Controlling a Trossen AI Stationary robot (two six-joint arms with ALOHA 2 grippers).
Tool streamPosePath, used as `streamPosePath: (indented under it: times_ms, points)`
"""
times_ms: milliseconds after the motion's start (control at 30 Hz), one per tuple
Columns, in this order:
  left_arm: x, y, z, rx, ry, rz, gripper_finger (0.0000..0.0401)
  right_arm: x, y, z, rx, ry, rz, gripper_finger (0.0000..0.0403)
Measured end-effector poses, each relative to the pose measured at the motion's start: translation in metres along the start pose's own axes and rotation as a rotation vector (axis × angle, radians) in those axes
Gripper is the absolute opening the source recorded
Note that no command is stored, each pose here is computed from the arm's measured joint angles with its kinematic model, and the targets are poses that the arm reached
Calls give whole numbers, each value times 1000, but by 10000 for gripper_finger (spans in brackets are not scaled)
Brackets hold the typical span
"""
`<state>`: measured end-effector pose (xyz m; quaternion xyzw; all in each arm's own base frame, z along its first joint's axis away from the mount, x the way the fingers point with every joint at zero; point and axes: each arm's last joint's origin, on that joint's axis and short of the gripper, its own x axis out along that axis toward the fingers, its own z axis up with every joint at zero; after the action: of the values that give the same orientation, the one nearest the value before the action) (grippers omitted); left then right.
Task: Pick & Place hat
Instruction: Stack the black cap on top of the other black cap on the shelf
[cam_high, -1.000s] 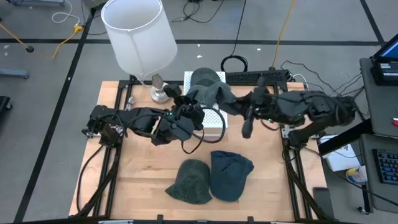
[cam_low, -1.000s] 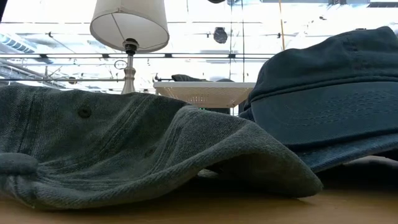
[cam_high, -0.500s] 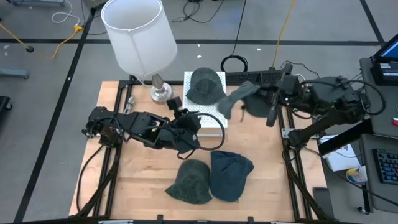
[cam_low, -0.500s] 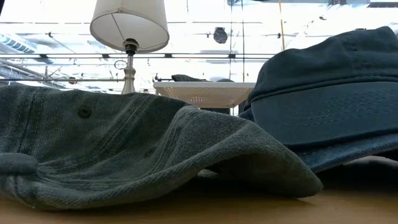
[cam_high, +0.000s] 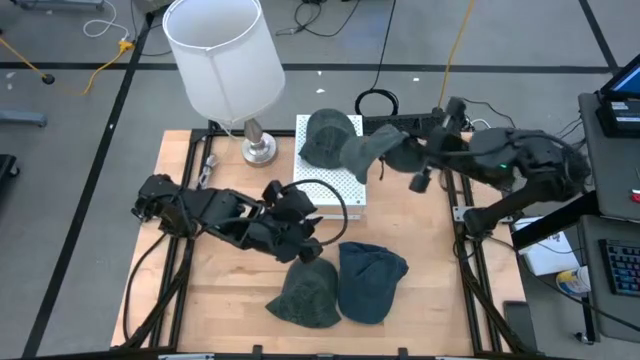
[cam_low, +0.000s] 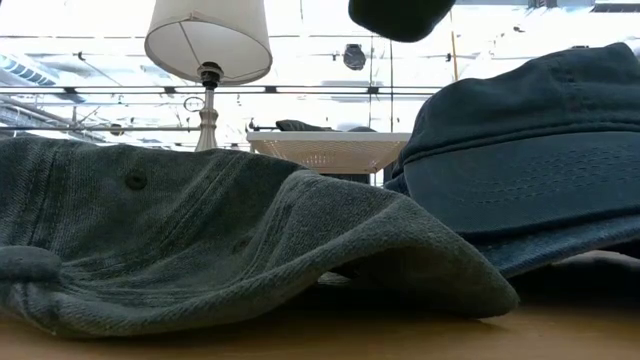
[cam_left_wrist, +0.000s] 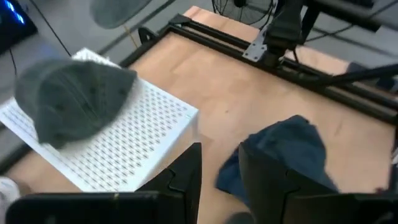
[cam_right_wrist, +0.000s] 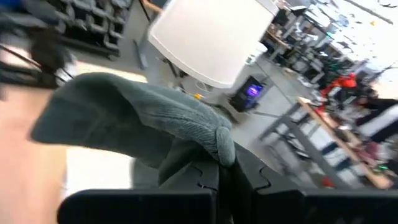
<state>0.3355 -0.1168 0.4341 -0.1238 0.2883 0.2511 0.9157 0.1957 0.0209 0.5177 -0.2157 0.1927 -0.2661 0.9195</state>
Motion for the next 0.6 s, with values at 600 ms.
streamPosePath:
  times_ms: [600]
  points:
    - [-118, 19, -3, 342, -232, -183, 113, 87, -11, 11, -200, 3, -141, 1]
